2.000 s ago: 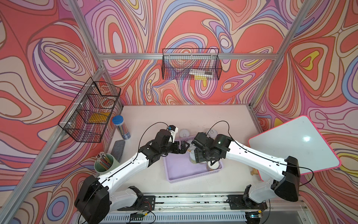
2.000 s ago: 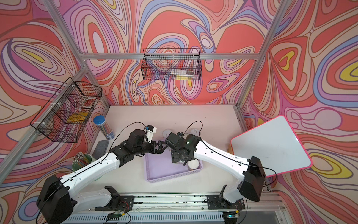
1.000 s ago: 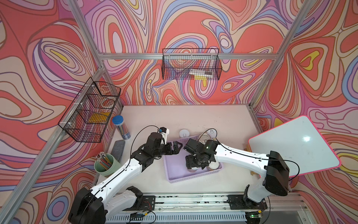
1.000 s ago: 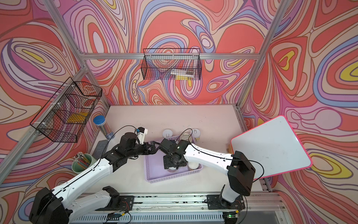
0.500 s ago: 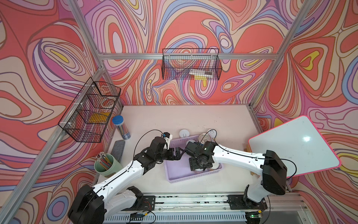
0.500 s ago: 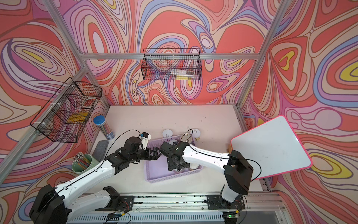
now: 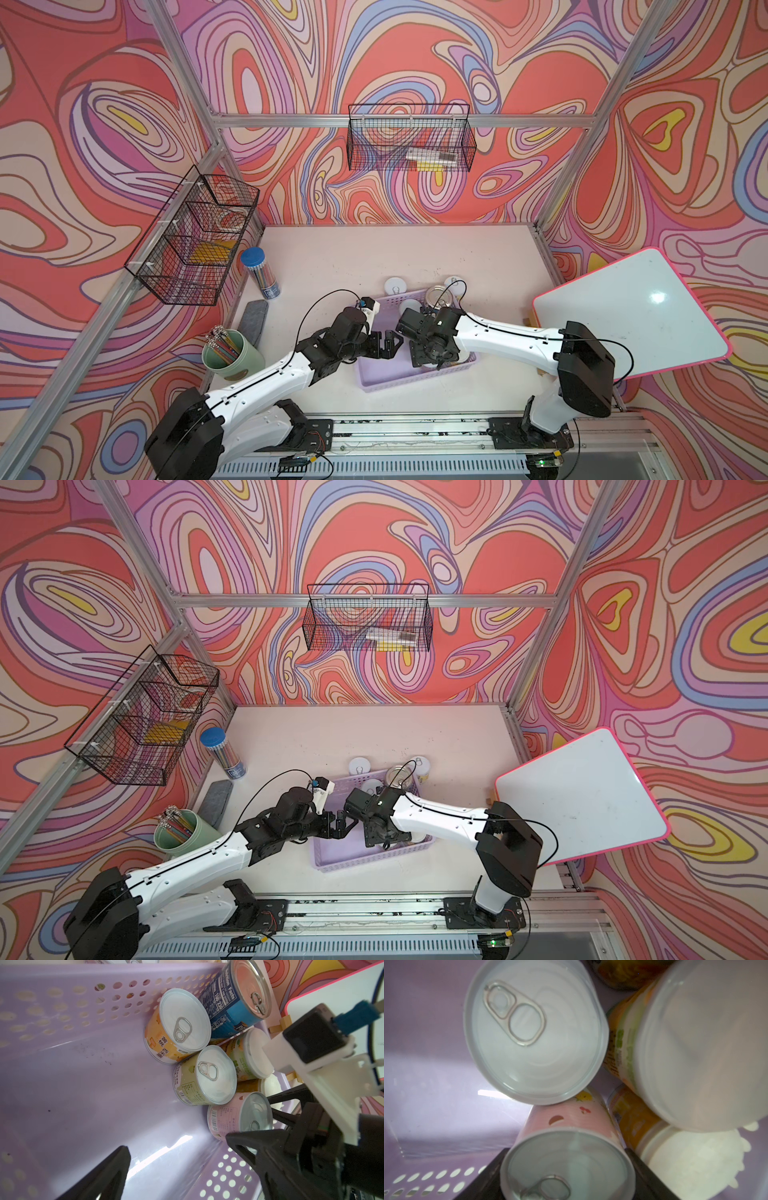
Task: Put the canned food in the basket
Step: Place the canned food in the basket.
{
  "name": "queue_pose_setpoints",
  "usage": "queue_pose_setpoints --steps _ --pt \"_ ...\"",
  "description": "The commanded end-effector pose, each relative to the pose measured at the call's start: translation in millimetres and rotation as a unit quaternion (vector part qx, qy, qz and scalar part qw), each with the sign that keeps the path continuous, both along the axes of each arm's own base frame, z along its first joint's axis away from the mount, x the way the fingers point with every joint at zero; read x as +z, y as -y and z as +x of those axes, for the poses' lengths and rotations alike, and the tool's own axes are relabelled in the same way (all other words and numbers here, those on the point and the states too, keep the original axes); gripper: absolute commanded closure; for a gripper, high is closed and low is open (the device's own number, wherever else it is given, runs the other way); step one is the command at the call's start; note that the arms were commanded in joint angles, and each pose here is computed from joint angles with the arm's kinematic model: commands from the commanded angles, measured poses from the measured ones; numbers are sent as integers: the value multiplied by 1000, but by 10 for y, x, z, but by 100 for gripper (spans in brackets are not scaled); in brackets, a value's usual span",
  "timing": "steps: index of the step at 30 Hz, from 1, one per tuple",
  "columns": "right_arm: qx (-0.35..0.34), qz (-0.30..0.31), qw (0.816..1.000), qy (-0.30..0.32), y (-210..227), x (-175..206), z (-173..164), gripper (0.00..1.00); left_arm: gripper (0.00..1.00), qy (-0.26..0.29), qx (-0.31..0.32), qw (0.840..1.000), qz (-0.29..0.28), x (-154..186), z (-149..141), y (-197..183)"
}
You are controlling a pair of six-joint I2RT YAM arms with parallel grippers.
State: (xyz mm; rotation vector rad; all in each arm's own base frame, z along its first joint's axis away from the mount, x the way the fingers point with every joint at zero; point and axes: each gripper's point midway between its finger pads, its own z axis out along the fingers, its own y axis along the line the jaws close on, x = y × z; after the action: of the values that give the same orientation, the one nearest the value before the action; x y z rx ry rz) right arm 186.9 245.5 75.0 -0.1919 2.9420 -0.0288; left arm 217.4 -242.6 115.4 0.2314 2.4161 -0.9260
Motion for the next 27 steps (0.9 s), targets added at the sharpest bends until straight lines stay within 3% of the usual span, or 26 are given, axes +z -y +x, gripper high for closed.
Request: queue_pose_setpoints --steps 1,27 --pt "-13 -7 1000 16 45 -27 74 55 1 12 5 1000 -4 34 54 31" --pt "-17 -13 1000 7 61 -97 63 21 1 2 3 1000 13 -63 77 46"
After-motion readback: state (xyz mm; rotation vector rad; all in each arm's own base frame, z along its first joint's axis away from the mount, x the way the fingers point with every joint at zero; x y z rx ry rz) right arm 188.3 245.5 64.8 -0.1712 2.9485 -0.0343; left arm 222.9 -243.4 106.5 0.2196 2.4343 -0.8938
